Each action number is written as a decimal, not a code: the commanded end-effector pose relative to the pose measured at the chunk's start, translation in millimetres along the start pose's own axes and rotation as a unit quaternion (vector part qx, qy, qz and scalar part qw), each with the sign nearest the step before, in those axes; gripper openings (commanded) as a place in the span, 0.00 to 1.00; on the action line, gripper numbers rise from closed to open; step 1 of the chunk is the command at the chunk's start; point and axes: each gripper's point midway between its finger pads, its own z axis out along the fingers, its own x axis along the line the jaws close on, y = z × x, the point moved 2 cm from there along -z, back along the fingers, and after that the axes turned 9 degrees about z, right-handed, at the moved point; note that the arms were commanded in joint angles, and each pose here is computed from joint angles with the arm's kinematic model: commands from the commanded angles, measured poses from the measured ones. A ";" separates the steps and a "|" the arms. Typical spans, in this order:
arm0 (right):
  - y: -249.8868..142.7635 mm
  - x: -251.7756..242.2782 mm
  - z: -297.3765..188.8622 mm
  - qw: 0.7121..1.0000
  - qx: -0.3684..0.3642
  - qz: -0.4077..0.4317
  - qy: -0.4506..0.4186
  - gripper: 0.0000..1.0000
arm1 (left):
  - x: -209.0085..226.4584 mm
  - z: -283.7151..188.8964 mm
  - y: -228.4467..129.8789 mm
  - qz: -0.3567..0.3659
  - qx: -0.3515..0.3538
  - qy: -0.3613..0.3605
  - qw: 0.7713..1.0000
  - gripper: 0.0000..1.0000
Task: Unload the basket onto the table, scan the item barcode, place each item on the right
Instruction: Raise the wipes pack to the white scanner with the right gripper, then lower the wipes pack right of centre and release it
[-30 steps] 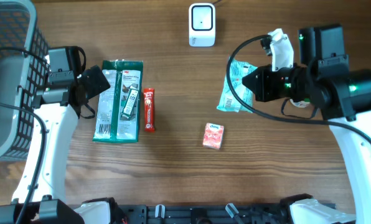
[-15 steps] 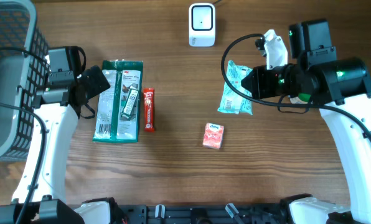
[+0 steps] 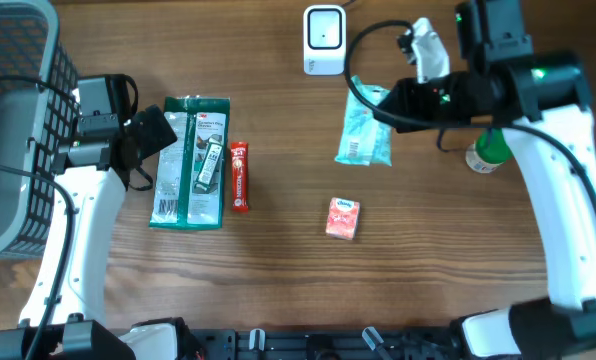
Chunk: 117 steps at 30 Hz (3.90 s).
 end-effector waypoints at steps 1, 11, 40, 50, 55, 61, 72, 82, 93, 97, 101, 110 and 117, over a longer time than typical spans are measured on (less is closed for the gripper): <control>13.0 8.2 18.8 0.999 0.007 -0.024 0.038 0.04 | 1.0 -2.1 1.9 -0.007 -0.004 -0.001 1.000 1.00; 72.1 2.1 53.5 0.991 -0.092 -0.093 -0.017 0.04 | 1.1 -2.1 1.9 -0.007 -0.004 -0.001 1.000 1.00; 215.2 -29.7 159.9 0.659 -0.369 -0.348 -0.555 0.04 | 1.1 -2.1 1.9 -0.007 -0.004 -0.001 1.000 1.00; 207.5 -53.2 203.9 0.659 -0.344 -0.368 -0.559 0.04 | 1.1 -2.1 1.9 -0.007 -0.004 -0.001 1.000 1.00; 201.0 -64.7 221.2 0.670 -0.329 -0.366 -0.556 0.04 | 1.1 -2.1 1.9 -0.007 -0.004 -0.001 1.000 1.00; 184.5 -64.6 250.3 0.683 -0.286 -0.396 -0.543 0.04 | 1.1 -2.1 1.9 -0.007 -0.004 -0.001 1.000 1.00; 169.7 -39.8 270.0 0.696 -0.286 -0.414 -0.512 0.04 | 1.1 -2.1 1.9 -0.007 -0.004 -0.001 1.000 1.00; 186.0 -4.1 184.7 0.705 -0.333 -0.357 -0.515 0.04 | 1.1 -2.1 1.9 -0.007 -0.004 -0.001 1.000 1.00; 139.0 37.6 42.5 0.839 -0.317 -0.266 -0.354 0.04 | 1.1 -2.1 1.9 -0.007 -0.004 -0.001 1.000 1.00; 94.6 2.7 29.3 0.912 -0.212 -0.203 -0.288 0.04 | 1.1 -2.0 1.8 -0.007 -0.004 -0.001 1.000 1.00; 39.6 -47.1 34.1 0.963 -0.052 -0.125 -0.234 0.04 | 1.1 -2.0 1.8 -0.007 -0.004 -0.001 1.000 1.00; -35.9 -158.8 41.1 0.952 0.133 0.061 -0.268 0.04 | 1.1 -2.0 1.8 -0.007 -0.004 -0.001 1.000 1.00; -66.7 -219.2 66.2 0.932 0.145 0.083 -0.322 0.04 | 1.1 -2.0 1.8 -0.007 -0.004 -0.001 1.000 1.00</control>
